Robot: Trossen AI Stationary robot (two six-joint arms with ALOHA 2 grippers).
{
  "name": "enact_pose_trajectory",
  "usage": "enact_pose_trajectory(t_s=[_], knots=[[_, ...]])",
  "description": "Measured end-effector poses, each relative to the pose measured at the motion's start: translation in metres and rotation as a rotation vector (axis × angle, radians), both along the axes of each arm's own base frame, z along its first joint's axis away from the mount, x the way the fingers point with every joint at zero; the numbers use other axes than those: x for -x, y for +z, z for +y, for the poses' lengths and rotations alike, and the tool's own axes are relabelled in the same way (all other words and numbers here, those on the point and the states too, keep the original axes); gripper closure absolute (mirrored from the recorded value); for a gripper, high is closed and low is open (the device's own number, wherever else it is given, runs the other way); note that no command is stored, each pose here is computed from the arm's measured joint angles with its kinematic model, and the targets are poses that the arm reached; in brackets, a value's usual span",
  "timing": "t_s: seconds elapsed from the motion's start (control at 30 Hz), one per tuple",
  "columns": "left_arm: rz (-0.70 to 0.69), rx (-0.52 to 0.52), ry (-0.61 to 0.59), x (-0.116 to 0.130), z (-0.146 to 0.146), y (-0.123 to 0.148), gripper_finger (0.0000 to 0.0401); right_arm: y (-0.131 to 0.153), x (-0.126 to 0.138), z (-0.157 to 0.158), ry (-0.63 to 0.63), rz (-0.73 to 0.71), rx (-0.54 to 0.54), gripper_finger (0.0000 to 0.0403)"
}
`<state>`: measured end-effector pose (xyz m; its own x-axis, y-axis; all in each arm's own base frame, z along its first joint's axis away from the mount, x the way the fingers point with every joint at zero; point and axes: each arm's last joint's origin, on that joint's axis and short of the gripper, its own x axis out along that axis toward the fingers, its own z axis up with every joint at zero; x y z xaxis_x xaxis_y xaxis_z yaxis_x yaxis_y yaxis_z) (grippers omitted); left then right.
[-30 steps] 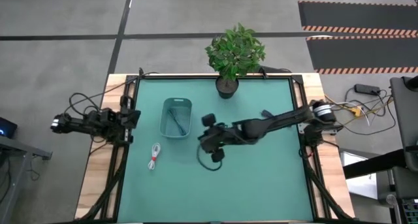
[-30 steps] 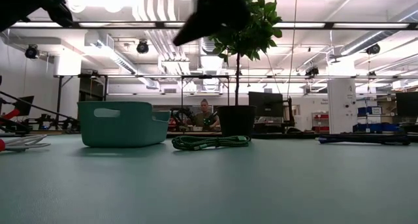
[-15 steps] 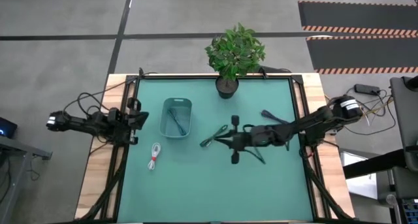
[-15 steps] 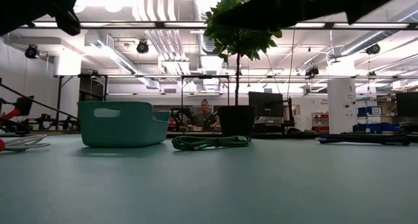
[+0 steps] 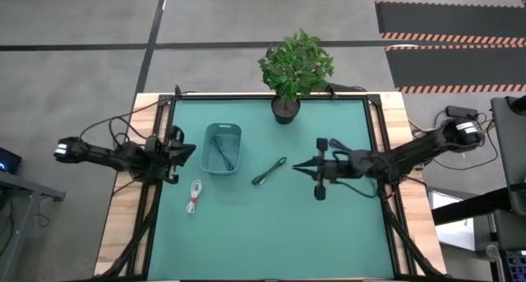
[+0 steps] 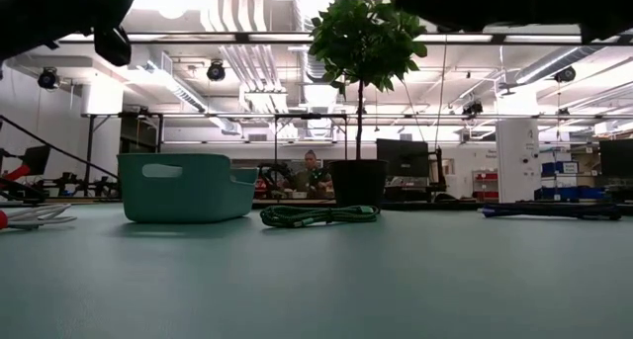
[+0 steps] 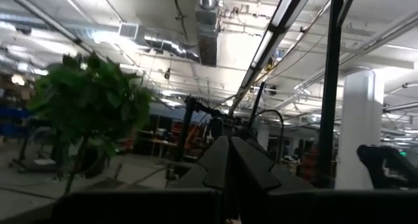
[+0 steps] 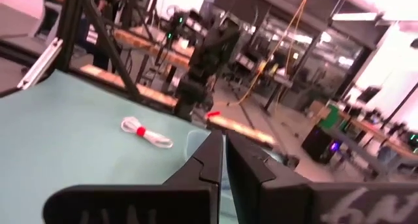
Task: Pick and place USB-C Cables
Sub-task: Put the white charger cable into the green bin
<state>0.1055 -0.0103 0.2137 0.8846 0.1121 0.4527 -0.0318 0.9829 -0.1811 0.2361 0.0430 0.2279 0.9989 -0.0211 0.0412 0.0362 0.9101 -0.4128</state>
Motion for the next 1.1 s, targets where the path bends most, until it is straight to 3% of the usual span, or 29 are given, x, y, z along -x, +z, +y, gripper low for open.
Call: enact_pose_trajectory(t_s=[0.33,0.5,0.93,1.1], knots=[[0.065,0.128,-0.060,-0.010,-0.002,-0.008,0.0400,-0.001,0.039,-0.022,-0.026,-0.075,0.015,0.0392],[0.030,0.167,-0.052,-0.014,-0.002,-0.006,0.0400,-0.005,0.052,-0.030,-0.044,-0.100,0.018,0.0392],[0.063,0.230,-0.047,-0.047,-0.007,0.007,0.0400,0.000,0.067,-0.034,-0.031,-0.168,0.050,0.0392],[0.063,0.328,-0.093,-0.066,-0.010,0.020,0.0400,0.000,0.068,-0.034,-0.034,-0.169,0.052,0.0392]])
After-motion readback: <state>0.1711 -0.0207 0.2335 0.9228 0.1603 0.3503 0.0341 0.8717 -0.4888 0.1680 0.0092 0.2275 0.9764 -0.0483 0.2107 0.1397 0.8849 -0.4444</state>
